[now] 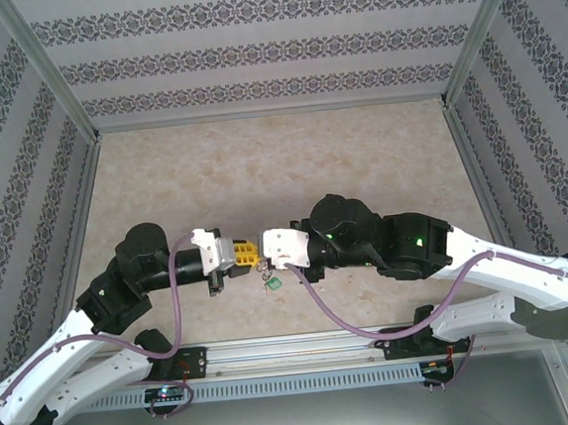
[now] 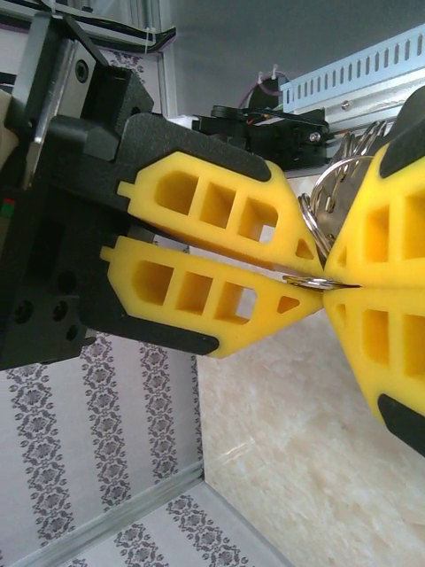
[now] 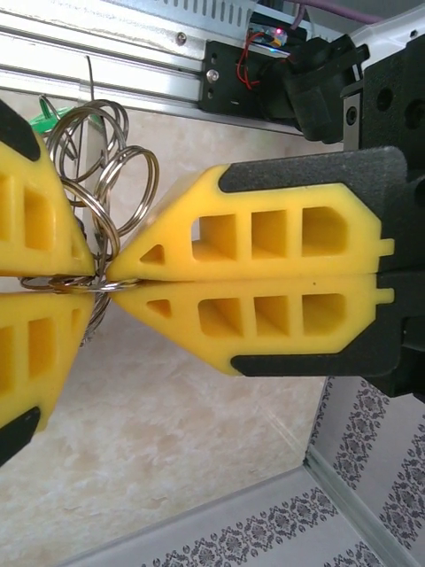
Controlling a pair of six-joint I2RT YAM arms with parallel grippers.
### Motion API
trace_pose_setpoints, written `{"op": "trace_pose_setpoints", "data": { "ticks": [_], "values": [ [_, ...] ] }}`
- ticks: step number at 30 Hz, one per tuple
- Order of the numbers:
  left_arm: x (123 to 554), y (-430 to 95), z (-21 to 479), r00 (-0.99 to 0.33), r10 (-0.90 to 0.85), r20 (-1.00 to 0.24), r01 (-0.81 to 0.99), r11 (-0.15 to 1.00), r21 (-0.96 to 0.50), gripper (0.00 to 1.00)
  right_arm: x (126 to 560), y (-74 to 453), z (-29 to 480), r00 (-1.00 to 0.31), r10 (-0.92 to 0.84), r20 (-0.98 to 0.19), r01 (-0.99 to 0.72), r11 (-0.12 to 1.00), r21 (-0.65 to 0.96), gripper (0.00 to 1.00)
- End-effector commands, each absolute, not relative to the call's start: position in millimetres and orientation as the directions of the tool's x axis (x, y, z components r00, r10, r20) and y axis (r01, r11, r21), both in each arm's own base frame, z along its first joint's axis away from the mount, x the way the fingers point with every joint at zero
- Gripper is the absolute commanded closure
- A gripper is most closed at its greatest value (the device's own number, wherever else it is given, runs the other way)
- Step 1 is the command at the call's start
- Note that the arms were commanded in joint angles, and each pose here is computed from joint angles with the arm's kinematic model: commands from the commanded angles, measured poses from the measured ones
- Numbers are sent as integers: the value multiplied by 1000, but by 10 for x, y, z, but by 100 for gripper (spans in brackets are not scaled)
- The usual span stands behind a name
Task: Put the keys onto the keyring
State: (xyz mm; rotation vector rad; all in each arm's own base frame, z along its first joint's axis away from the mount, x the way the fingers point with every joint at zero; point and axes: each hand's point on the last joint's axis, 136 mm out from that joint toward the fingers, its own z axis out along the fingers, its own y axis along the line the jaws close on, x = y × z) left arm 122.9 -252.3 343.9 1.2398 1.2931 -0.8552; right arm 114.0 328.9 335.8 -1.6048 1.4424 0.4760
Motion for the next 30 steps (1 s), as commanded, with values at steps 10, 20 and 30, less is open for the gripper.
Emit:
{"op": "trace_pose_setpoints", "data": {
  "ticks": [10, 20, 30],
  "values": [
    [1350, -2532, 3311, 168, 315, -934, 953, 192, 236, 82, 1249, 3313, 3339, 258, -628, -734, -914, 88, -397, 100],
    [1450, -2492, 3182, 164, 403, -900, 941, 210, 266, 100, 1272, 3374, 3303, 277, -684, -675, -900, 62, -432, 100],
    [1273, -2487, 3660, 203, 141, -969, 943, 240, 232, 100, 1114, 3418, 3418, 280, -541, -793, -921, 83, -381, 81]
  ]
}}
